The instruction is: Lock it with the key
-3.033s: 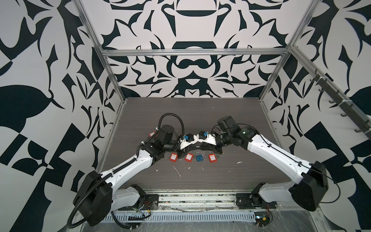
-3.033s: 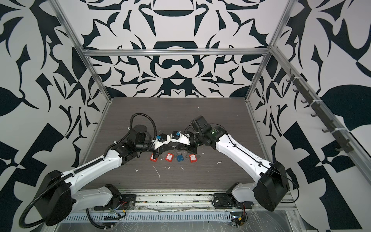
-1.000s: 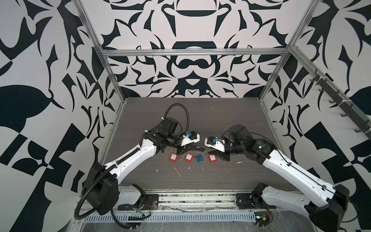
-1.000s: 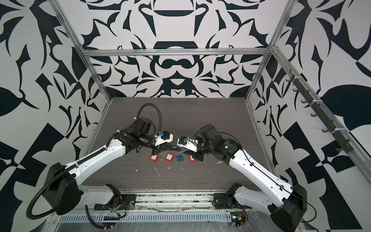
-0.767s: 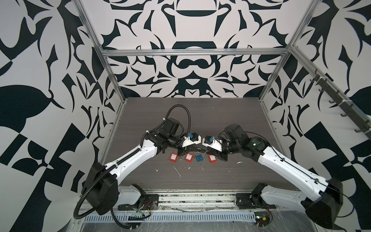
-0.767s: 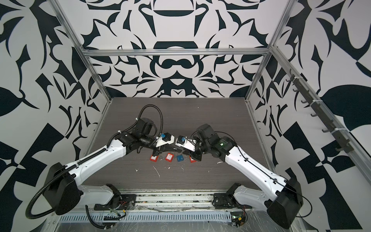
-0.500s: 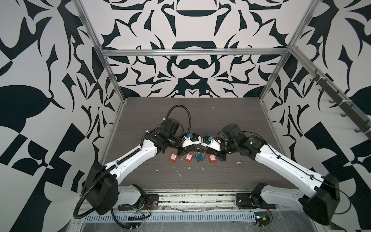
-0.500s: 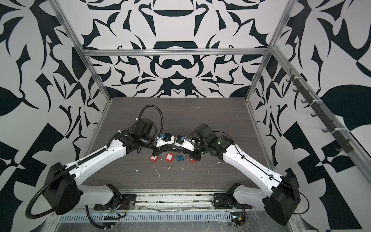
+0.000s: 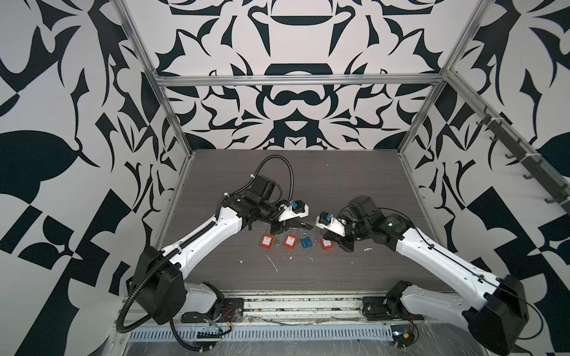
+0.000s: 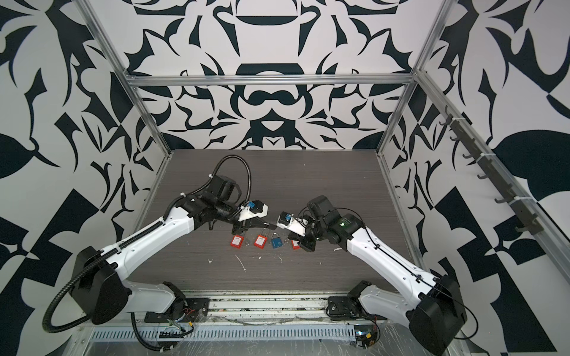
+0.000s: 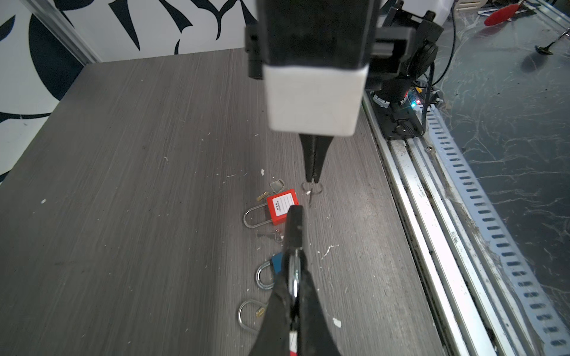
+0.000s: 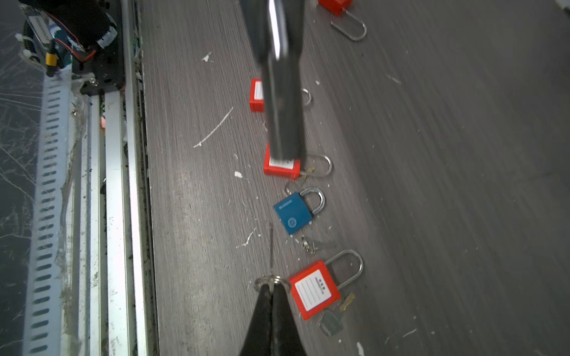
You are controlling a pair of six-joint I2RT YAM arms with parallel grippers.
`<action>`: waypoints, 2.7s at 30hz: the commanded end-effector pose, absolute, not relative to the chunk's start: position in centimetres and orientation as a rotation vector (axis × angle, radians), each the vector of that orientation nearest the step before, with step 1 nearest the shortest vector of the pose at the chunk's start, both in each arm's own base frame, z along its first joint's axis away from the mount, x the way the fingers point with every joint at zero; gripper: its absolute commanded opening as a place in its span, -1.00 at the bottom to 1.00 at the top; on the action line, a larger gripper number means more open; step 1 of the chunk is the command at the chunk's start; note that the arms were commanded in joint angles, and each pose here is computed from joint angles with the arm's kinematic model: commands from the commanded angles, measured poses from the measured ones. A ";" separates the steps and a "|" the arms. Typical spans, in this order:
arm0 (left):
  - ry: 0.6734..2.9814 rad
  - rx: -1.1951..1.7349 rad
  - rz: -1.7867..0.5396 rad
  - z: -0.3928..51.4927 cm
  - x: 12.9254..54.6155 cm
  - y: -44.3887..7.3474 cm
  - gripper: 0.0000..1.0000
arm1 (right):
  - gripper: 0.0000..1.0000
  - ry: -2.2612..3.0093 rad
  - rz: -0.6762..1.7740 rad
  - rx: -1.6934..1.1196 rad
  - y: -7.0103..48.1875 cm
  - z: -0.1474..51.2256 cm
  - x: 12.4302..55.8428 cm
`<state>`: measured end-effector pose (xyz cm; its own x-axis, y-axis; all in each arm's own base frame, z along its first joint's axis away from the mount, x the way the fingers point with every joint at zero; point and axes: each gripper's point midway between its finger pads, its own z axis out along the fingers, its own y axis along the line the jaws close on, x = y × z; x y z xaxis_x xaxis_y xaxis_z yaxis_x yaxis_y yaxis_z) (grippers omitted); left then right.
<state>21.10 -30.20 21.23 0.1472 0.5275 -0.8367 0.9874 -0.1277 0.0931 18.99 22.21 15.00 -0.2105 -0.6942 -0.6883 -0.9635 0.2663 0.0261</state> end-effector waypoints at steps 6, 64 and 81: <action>1.561 1.880 -0.904 19.9 22.1 -30.1 -1.00 | -1.00 2.061 0.537 -1.312 19.9 15.7 20.8; 2.128 2.163 -0.707 4.0 29.8 -38.7 -0.81 | -1.00 2.370 0.419 -0.636 16.2 13.2 24.0; 2.021 2.065 -0.615 4.7 32.9 -40.9 -0.37 | -1.00 2.397 0.478 -0.544 17.0 13.5 24.9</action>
<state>32.46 -40.15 4.74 -0.0189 0.9183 -0.3953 0.9847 -0.0513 -0.1663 24.01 16.43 11.96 -0.7309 -0.3019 -0.6121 -0.4990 0.8482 0.1775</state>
